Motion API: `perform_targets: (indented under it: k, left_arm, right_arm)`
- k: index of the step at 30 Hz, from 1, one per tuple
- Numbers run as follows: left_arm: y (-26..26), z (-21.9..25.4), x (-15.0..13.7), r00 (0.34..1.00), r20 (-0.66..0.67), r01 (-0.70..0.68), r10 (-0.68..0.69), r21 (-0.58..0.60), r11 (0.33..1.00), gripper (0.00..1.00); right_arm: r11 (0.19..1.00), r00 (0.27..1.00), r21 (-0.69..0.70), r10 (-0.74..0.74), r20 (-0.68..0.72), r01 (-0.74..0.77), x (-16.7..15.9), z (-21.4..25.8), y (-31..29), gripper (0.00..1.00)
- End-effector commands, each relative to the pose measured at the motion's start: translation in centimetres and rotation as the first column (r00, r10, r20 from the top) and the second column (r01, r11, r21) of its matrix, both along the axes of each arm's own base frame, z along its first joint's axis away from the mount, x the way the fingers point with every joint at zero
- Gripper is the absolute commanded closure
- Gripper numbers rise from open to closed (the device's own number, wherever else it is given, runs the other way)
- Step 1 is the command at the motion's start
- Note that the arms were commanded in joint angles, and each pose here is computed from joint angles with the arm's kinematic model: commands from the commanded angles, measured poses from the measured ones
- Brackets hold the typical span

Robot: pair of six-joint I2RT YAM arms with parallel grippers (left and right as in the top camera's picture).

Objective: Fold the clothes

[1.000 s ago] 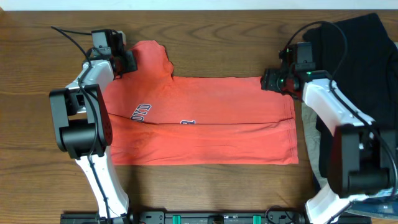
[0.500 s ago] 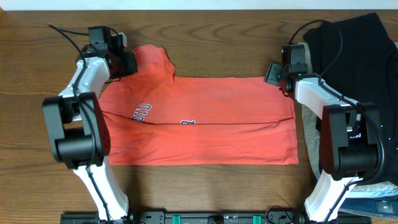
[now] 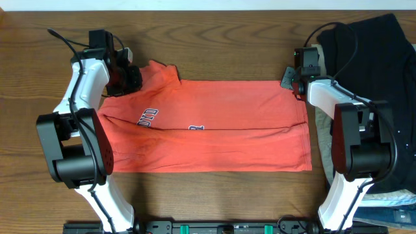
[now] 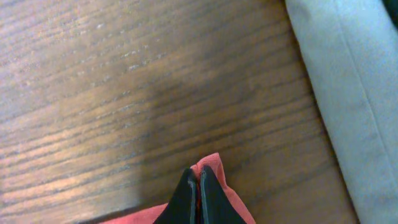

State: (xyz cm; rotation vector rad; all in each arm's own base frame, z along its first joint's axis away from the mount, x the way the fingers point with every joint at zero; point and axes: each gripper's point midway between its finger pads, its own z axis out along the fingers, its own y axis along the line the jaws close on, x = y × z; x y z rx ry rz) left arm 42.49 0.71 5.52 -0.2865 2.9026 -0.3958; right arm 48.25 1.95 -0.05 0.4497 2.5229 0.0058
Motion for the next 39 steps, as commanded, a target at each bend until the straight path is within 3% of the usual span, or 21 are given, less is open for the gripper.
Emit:
perform_targets:
  k: [1,7,14,25,34,35,36,37,38,39]
  left_arm:
    - [1.1,1.0,-0.5,0.999,-0.008,-0.049,0.049,-0.006,0.999,0.94]
    - [4.3,4.8,-2.3,0.991,0.023,-0.132,0.132,-0.003,0.991,0.94]
    - [5.5,7.8,-7.5,0.97,-0.09,-0.229,0.226,-0.018,0.973,0.94]
    - [5.0,7.4,-15.1,0.894,-0.382,-0.234,0.236,0.052,0.971,0.94]
    - [6.8,6.9,-19.8,0.782,-0.527,-0.238,0.333,0.241,0.941,0.94]
    - [7.0,6.7,-20.1,0.77,-0.535,-0.241,0.346,0.257,0.936,0.94]
    - [6.9,6.5,-20.3,0.766,-0.542,-0.238,0.345,0.26,0.936,0.92]
    - [6.9,6.4,-20.5,0.764,-0.546,-0.237,0.344,0.259,0.936,0.83]
    - [6.9,6.2,-20.6,0.761,-0.55,-0.236,0.344,0.259,0.937,0.68]
    - [6.9,6.2,-20.6,0.762,-0.549,-0.236,0.344,0.259,0.937,0.46]
  right_arm:
    - [0.999,0.994,0.032,0.01,-0.108,-0.007,-2.5,-1.7,0.4,0.99]
    - [0.999,0.987,0.037,0.011,-0.159,-0.006,-4.9,4.1,0.2,0.99]
    - [0.999,0.943,0.041,0.018,-0.332,-0.004,-12.3,8.2,-0.1,0.99]
    - [1.0,0.832,0.01,0.003,-0.554,0.003,-18.9,7.5,-0.8,0.99]
    - [1.0,0.766,-0.001,0.0,-0.642,0.0,-21.6,7.5,-1.1,0.99]
    - [1.0,0.757,-0.002,-0.001,-0.653,0.0,-22.0,7.5,-1.1,0.94]
    - [1.0,0.751,-0.002,-0.001,-0.661,0.0,-22.2,7.6,-1.1,0.76]
    - [1.0,0.745,-0.003,-0.001,-0.667,-0.001,-22.4,7.6,-1.1,0.6]
    - [1.0,0.74,-0.002,0.006,-0.672,-0.009,-22.6,7.6,-1.2,0.51]
    - [1.0,0.736,0.0,0.02,-0.676,-0.027,-22.6,7.6,-1.2,0.46]
